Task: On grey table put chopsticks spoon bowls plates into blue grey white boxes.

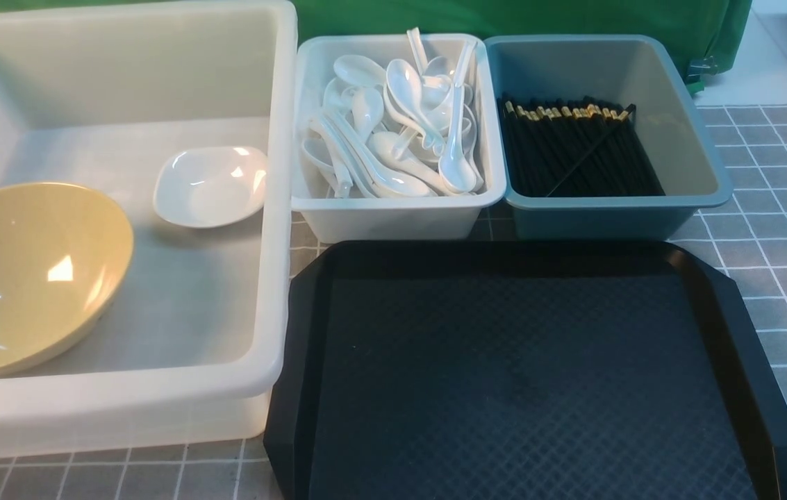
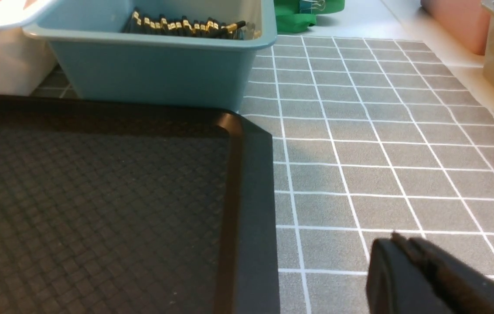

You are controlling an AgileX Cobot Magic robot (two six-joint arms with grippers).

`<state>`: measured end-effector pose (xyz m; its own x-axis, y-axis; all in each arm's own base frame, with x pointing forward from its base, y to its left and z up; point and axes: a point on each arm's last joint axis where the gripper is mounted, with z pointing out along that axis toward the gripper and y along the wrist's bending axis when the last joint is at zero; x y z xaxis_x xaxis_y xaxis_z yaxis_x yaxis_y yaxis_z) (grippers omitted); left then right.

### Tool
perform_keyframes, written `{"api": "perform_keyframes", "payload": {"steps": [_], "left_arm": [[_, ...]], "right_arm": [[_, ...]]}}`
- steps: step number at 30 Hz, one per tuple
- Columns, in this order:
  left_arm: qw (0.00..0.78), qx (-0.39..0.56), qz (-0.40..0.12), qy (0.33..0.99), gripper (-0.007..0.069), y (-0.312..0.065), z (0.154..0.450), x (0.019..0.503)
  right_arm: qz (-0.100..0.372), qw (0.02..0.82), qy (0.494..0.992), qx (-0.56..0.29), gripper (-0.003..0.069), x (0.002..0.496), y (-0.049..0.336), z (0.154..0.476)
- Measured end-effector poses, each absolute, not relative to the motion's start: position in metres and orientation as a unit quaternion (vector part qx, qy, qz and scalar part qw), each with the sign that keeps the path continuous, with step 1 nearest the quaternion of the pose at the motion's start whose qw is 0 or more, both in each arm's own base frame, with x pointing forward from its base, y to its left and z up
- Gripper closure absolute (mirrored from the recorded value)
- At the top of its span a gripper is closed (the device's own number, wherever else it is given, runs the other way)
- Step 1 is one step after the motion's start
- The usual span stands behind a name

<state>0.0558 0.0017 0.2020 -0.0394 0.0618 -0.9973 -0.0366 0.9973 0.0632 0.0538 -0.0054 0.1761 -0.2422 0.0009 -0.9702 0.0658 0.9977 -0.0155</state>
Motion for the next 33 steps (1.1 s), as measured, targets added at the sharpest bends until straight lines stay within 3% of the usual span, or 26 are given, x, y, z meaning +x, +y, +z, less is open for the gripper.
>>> {"api": "perform_keyframes", "payload": {"steps": [8, 33], "left_arm": [[0.621, -0.005, 0.011, 0.783, 0.0635, 0.0, 0.178, 0.054], [0.622, -0.008, 0.009, 0.783, 0.0635, 0.0, 0.178, 0.054]], "right_arm": [[-0.026, 0.615, 0.788, 0.021, 0.0601, 0.054, -0.005, 0.176], [-0.026, 0.615, 0.788, 0.021, 0.058, 0.054, -0.005, 0.176]]}}
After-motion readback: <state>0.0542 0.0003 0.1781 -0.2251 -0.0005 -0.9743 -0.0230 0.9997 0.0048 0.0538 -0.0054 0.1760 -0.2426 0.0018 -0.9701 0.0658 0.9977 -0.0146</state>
